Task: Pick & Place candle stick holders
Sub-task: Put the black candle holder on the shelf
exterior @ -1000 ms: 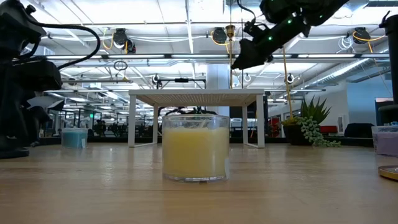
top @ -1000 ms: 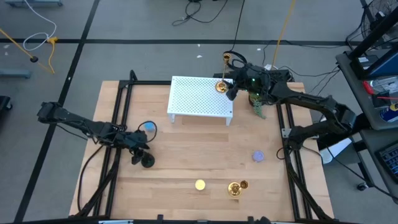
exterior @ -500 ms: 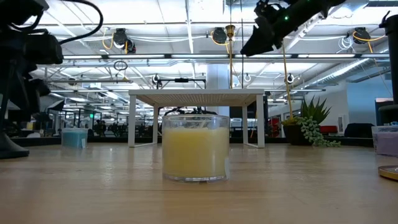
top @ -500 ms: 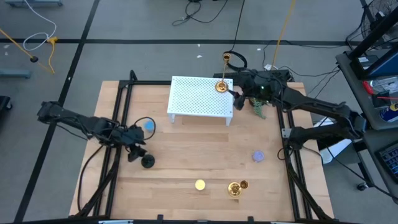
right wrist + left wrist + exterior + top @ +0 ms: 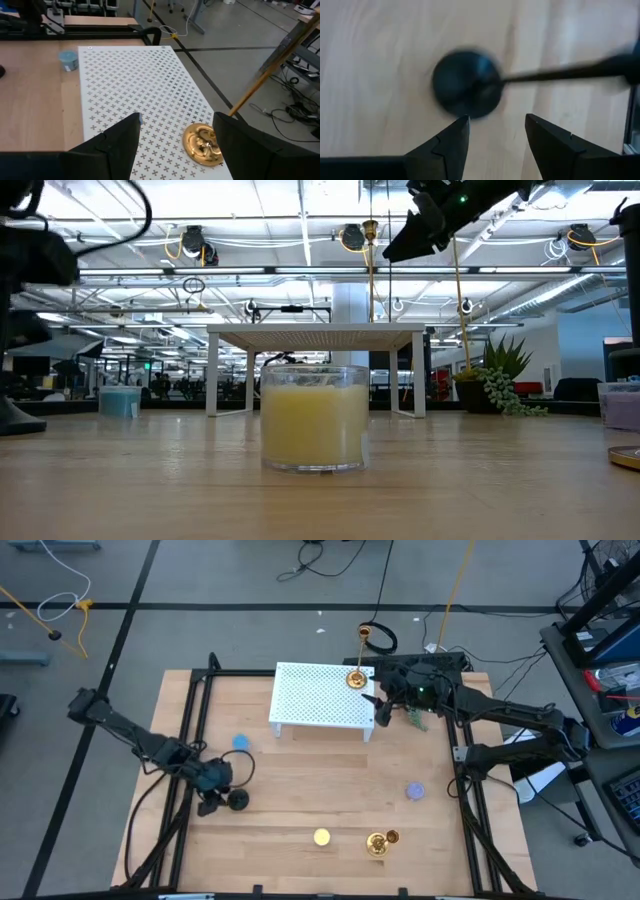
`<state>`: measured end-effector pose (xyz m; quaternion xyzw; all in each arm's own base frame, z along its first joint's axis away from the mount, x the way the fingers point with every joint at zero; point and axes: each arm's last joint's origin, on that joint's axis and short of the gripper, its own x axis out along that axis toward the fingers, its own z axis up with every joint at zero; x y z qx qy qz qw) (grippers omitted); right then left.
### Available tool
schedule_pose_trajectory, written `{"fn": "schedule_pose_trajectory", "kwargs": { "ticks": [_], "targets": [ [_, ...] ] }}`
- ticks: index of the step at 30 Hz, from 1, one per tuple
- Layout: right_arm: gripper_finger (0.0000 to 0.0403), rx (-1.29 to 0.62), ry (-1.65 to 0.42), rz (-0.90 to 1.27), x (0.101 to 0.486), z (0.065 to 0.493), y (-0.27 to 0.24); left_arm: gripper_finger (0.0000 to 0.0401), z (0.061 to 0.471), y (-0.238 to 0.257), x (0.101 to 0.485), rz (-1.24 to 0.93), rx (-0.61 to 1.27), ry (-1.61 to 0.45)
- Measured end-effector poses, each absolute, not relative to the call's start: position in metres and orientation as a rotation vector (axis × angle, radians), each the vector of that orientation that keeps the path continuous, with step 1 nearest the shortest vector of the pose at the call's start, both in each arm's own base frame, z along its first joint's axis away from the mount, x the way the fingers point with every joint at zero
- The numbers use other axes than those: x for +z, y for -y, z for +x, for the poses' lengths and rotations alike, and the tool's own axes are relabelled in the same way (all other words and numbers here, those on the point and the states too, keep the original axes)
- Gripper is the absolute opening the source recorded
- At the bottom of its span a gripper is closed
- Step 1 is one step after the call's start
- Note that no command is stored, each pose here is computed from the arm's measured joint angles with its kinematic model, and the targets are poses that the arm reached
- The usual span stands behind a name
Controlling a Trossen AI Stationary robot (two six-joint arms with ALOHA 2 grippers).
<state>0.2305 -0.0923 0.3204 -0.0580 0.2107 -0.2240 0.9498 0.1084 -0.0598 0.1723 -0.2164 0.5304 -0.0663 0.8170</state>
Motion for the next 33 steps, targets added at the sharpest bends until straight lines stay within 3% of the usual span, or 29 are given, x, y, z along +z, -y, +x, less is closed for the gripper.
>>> {"fn": "schedule_pose_trajectory", "kwargs": {
  "ticks": [4,10,19,27,33],
  "targets": [
    [0.0249,-0.454,-0.428,-0.118,0.32,0.231,0.092,0.0178,0.115,0.067,0.174,-0.33,-0.129,-1.013],
    [0.0249,-0.454,-0.428,-0.118,0.32,0.231,0.092,0.0135,0.114,0.068,0.171,-0.257,-0.076,-1.002],
    [0.0249,-0.456,-0.427,-0.111,0.32,0.231,0.092,0.0008,0.118,0.073,0.176,-0.271,-0.13,-0.934],
    [0.0249,-0.456,-0.426,-0.11,0.32,0.231,0.092,0.0043,0.118,0.071,0.176,-0.286,-0.072,-0.914],
    [0.0249,-0.456,-0.426,-0.108,0.32,0.231,0.092,0.0093,0.12,0.07,0.176,-0.3,0.005,-0.874]
  ]
}}
